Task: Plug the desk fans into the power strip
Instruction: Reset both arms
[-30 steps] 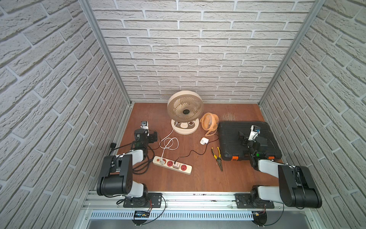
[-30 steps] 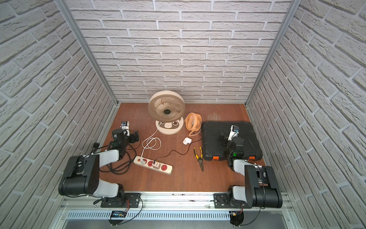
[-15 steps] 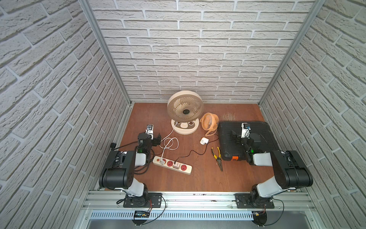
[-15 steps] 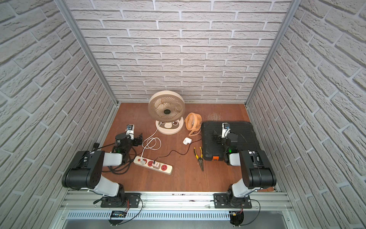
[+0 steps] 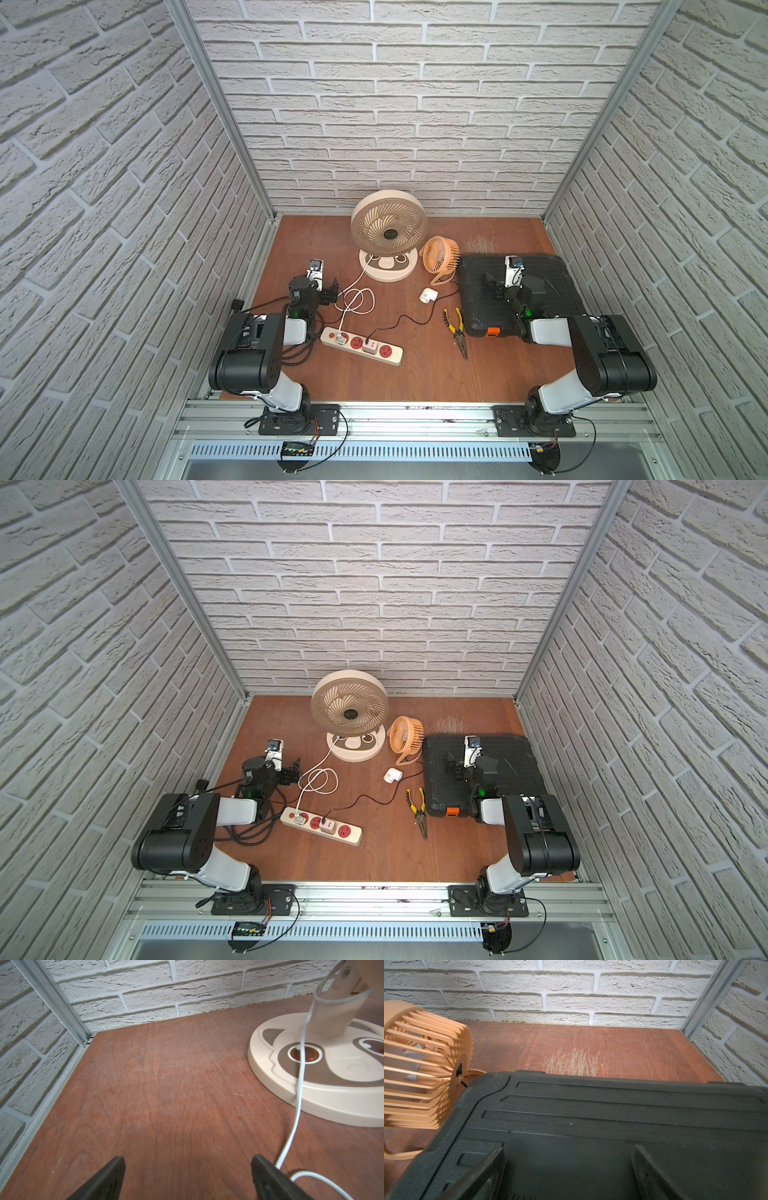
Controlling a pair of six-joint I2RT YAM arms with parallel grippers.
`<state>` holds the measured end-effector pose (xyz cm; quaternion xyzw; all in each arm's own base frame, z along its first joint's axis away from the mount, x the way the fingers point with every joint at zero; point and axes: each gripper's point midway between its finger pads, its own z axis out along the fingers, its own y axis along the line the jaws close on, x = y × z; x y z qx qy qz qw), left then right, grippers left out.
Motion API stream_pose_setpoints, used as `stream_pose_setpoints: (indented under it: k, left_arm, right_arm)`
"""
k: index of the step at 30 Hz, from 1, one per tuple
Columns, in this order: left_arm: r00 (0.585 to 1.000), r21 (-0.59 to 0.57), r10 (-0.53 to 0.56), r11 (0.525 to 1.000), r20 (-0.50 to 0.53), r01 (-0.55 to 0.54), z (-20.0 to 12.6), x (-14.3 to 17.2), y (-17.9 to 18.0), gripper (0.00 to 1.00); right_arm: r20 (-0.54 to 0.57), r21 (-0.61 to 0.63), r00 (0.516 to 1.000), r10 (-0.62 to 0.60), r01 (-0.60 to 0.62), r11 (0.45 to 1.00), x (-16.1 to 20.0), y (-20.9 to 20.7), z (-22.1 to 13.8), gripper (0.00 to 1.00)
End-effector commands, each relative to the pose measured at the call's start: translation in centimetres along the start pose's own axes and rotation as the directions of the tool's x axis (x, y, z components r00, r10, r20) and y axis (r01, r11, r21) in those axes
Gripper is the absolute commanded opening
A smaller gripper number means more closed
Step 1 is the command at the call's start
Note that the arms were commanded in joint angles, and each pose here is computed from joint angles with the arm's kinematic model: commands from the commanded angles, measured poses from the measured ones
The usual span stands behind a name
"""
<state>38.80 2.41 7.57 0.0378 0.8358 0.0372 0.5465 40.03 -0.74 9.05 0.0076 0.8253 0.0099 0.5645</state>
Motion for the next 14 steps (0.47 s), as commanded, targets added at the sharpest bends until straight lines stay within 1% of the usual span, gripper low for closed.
stream_pose_setpoints:
  k: [1,14]
  left_arm:
    - [0.999,0.001,0.005,1.000,0.041,-0.006,0.21,-1.35,0.23,0.98]
    - [0.999,0.001,0.006,1.000,0.041,-0.006,0.21,-1.35,0.24,0.98]
  right_arm:
    - [0.007,0.001,1.000,-0.013,0.013,1.000,-0.17,0.13,0.10,0.99]
    - [0.007,-0.010,1.000,-0.017,0.017,1.000,-0.19,0.32,0.13,0.99]
